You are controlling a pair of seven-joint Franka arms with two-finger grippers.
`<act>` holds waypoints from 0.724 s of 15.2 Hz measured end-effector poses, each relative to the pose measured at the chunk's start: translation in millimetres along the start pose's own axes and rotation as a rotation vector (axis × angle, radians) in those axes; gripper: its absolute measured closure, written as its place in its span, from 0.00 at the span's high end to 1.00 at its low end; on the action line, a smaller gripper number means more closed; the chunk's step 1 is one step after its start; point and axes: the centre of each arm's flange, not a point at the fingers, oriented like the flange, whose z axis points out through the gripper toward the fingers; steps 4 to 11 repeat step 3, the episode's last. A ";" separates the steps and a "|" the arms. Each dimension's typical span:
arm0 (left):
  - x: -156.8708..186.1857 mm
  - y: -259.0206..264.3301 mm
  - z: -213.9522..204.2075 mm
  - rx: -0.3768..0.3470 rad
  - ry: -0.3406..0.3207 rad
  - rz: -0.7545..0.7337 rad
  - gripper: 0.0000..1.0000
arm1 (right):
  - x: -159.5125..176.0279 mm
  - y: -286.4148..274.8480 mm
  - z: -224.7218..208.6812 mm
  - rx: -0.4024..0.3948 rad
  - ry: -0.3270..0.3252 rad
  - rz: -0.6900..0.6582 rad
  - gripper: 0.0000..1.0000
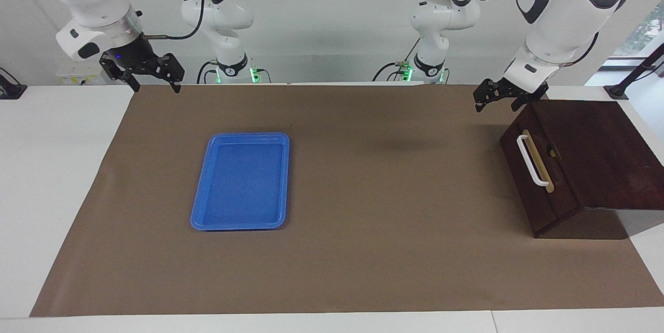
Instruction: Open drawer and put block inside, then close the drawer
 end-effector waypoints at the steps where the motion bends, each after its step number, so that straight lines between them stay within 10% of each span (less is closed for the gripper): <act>1: 0.0 -0.1 -0.1 0.000 0.000 0.000 1.00 | 0.0 0.0 0.0 0.000 0.000 0.000 1.00; 11: 0.1 0.0 -1.0 0.000 0.002 0.001 1.00 | 0.0 0.0 0.0 0.000 0.000 0.000 1.00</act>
